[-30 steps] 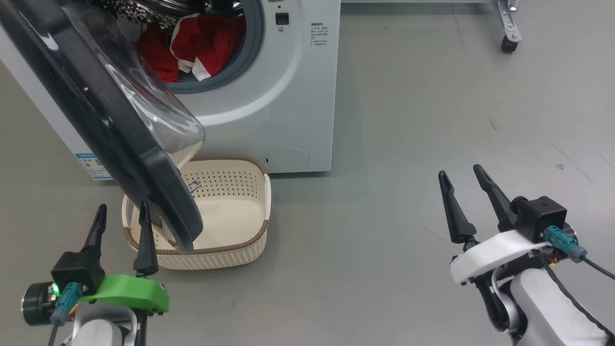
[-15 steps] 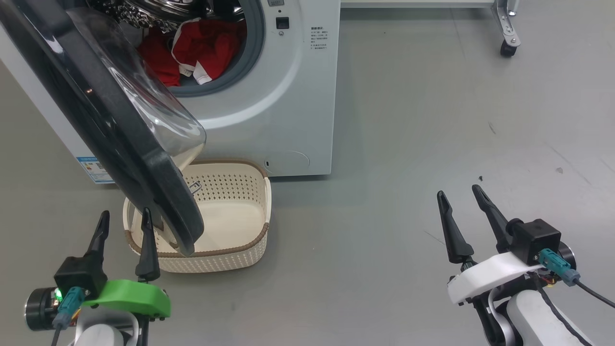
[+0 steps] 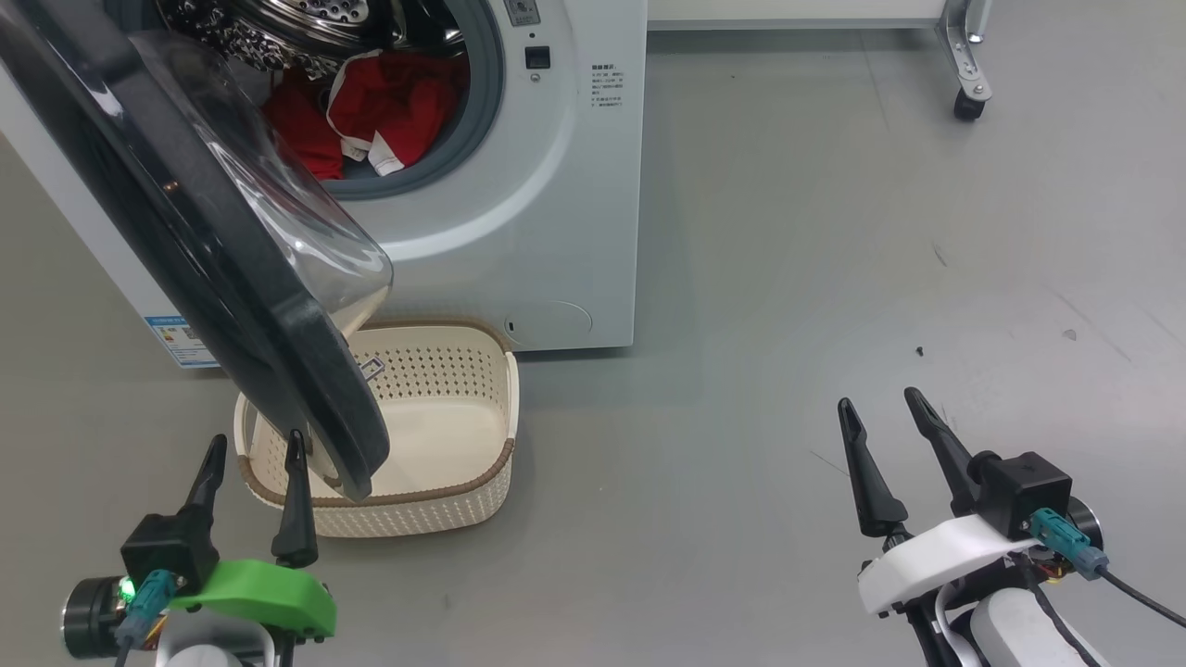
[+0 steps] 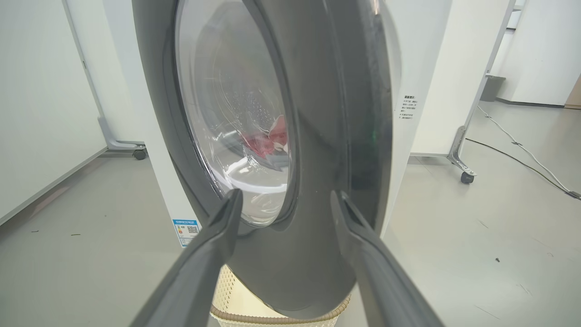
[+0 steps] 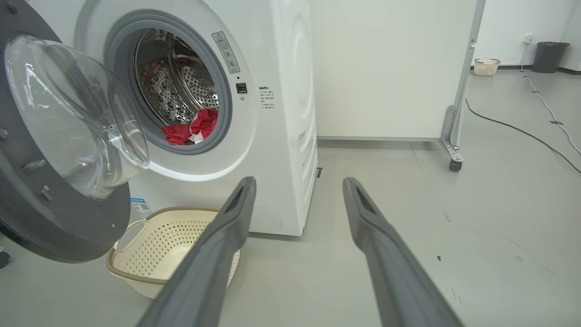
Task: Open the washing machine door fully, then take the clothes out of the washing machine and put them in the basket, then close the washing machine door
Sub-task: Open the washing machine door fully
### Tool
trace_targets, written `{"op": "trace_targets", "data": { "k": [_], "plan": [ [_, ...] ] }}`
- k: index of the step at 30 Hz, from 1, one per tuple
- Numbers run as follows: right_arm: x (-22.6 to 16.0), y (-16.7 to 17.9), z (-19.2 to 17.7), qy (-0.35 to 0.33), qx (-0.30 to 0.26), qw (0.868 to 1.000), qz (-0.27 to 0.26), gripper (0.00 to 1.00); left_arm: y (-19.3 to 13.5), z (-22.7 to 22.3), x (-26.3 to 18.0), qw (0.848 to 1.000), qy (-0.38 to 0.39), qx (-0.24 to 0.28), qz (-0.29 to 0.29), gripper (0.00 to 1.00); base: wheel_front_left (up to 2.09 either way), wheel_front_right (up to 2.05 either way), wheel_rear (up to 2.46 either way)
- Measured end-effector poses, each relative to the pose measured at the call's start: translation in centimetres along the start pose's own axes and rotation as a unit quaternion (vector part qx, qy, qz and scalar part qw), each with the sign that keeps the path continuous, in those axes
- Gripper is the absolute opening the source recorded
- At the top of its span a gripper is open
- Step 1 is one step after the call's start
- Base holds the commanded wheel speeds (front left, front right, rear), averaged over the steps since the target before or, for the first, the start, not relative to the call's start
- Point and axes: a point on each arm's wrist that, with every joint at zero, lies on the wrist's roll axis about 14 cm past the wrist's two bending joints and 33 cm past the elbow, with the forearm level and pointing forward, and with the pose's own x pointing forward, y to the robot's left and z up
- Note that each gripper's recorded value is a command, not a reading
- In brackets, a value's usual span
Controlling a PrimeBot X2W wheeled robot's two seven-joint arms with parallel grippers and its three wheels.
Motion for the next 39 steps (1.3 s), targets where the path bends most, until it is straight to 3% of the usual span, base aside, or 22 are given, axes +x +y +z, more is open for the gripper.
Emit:
{"op": "trace_targets", "data": {
  "k": [36,37,39],
  "plan": [
    [0.2,-0.5,-0.3,-0.002,-0.008,1.0,-0.014,1.0,0.0,-2.2,0.2,0.999,0.032,-0.021,-0.005,1.0,0.0,0.0,0.0],
    [0.2,-0.5,-0.3,-0.002,-0.008,1.0,-0.013,1.0,0.0,-2.3,0.1,0.999,0.033,-0.023,-0.005,0.95,0.0,0.0,0.0],
    [0.2,-0.4,-0.3,-0.003,-0.007,1.0,-0.013,1.0,0.1,-2.5,0.1,0.999,0.037,-0.026,-0.005,0.31,0.0,0.0,0.0]
  ]
}}
